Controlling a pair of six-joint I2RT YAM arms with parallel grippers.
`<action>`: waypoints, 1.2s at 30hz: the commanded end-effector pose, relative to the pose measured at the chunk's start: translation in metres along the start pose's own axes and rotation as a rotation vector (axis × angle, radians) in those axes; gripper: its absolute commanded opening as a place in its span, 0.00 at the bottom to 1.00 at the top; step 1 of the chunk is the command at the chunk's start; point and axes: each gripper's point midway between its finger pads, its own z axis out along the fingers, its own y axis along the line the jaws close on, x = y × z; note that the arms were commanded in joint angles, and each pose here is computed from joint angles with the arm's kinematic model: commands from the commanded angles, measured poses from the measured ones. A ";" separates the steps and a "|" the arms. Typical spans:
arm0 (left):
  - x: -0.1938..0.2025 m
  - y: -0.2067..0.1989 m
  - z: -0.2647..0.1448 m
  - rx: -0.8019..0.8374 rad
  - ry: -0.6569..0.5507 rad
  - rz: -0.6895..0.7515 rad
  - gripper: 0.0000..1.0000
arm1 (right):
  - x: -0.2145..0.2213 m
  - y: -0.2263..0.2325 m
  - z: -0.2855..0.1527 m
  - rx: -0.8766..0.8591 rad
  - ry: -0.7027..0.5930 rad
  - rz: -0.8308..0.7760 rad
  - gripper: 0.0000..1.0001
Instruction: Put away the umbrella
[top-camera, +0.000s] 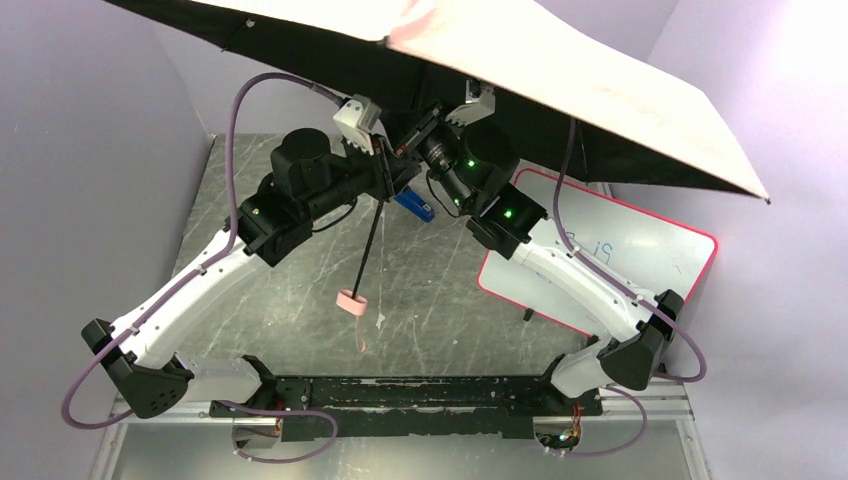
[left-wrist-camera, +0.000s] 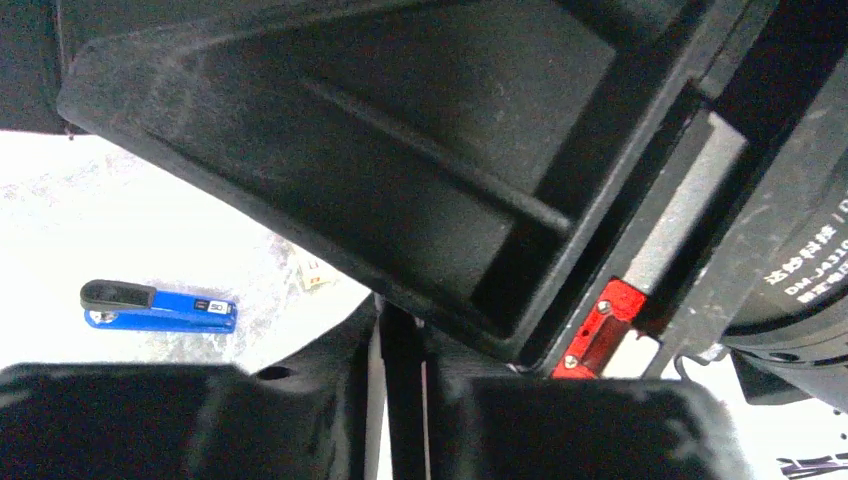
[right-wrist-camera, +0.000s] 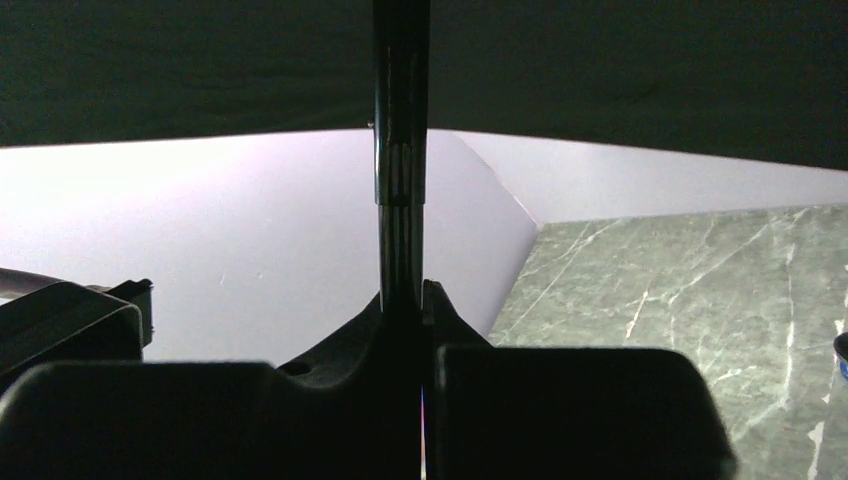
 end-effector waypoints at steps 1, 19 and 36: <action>-0.010 0.002 -0.006 -0.029 -0.029 0.008 0.15 | -0.039 0.031 -0.012 -0.064 -0.100 0.014 0.00; -0.037 -0.021 -0.040 0.061 -0.159 -0.105 0.05 | -0.039 0.031 -0.040 -0.122 -0.048 -0.088 0.57; -0.036 -0.059 -0.061 0.292 -0.192 -0.088 0.05 | -0.042 0.027 -0.040 -0.394 0.054 0.077 0.65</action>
